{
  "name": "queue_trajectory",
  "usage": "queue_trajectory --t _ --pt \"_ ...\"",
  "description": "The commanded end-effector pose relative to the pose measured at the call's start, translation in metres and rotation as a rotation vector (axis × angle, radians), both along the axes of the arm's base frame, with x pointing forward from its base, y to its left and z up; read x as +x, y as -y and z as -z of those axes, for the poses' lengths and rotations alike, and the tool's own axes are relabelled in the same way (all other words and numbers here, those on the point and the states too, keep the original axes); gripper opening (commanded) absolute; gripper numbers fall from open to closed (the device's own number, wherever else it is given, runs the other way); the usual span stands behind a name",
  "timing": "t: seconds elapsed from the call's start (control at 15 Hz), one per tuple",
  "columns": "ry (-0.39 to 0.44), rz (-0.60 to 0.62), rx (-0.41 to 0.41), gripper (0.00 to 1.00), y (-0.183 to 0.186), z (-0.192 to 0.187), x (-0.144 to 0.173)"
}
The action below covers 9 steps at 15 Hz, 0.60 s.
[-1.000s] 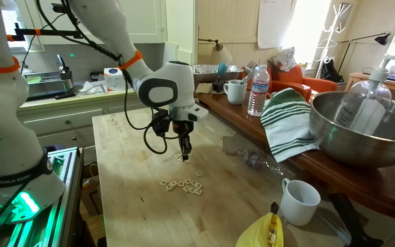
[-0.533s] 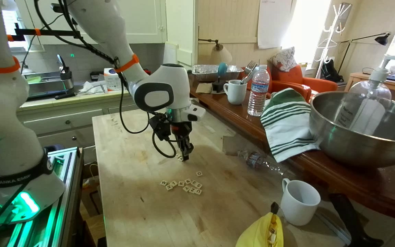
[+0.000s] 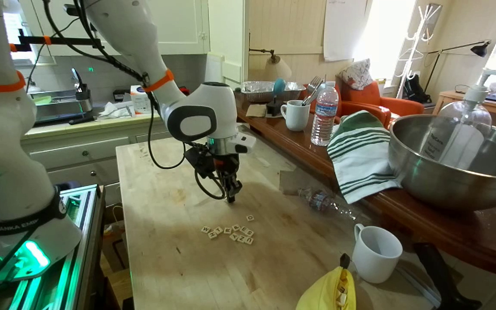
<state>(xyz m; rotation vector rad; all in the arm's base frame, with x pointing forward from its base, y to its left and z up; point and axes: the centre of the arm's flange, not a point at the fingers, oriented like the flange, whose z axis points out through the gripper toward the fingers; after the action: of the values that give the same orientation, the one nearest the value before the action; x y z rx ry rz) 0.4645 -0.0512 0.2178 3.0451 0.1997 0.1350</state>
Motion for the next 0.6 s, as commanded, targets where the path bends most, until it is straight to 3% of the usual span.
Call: queue_trajectory --t 0.0,0.53 --pt "0.009 -0.022 0.021 0.0 0.0005 0.0085 -0.003" --pt "-0.001 0.007 0.021 0.0 -0.0005 0.0078 -0.0039"
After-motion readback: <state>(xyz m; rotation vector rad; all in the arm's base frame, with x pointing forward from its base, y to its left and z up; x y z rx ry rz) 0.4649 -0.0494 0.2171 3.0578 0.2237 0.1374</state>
